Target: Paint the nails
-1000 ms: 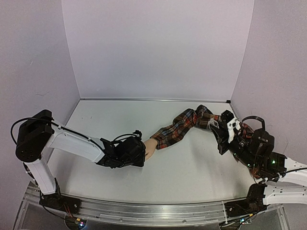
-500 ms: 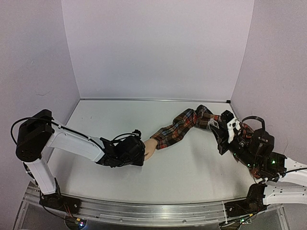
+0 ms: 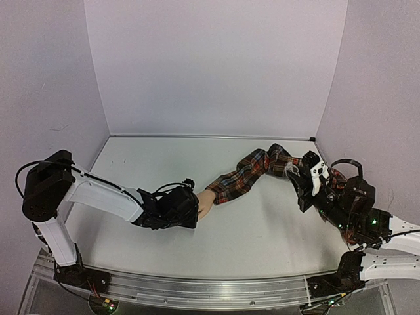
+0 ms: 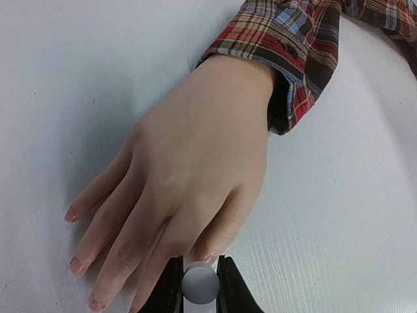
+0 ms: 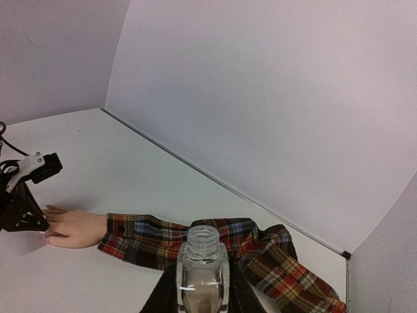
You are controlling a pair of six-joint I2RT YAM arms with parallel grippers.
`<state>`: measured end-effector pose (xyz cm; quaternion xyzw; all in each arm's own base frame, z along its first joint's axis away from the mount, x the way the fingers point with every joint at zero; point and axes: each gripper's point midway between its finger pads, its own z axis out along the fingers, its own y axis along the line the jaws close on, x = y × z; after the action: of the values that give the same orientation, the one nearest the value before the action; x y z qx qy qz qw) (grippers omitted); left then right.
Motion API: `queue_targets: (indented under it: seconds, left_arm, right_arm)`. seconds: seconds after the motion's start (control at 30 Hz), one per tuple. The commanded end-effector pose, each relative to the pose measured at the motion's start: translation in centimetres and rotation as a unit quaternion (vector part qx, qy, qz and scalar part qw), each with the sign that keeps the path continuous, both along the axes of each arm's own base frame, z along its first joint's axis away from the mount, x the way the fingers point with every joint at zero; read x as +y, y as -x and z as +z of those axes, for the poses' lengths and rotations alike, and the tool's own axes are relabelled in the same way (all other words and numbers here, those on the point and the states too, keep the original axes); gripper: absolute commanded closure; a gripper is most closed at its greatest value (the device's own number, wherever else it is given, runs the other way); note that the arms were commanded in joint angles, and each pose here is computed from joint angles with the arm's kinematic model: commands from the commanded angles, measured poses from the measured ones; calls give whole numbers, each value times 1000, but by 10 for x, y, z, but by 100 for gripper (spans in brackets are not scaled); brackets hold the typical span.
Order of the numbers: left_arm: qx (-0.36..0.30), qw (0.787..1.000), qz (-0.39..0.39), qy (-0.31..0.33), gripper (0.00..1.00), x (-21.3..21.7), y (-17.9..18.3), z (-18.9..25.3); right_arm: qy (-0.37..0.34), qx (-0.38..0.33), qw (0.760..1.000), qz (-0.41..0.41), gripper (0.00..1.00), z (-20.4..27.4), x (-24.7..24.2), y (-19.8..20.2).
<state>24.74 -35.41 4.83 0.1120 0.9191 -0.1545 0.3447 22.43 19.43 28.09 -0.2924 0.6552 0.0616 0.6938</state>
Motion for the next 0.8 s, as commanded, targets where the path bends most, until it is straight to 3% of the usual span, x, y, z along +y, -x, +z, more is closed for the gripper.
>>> queue_targets:
  seconds: [0.0, 0.77]
  left_arm:
    - [-13, 1000, -7, 15, 100, -12, -7, 10]
    - [-27, 999, -16, 12, 100, -20, -13, 17]
  right_arm:
    - [-35, -16, 999, -4, 100, 18, -8, 2]
    - [-34, -13, 999, -1, 100, 16, -6, 1]
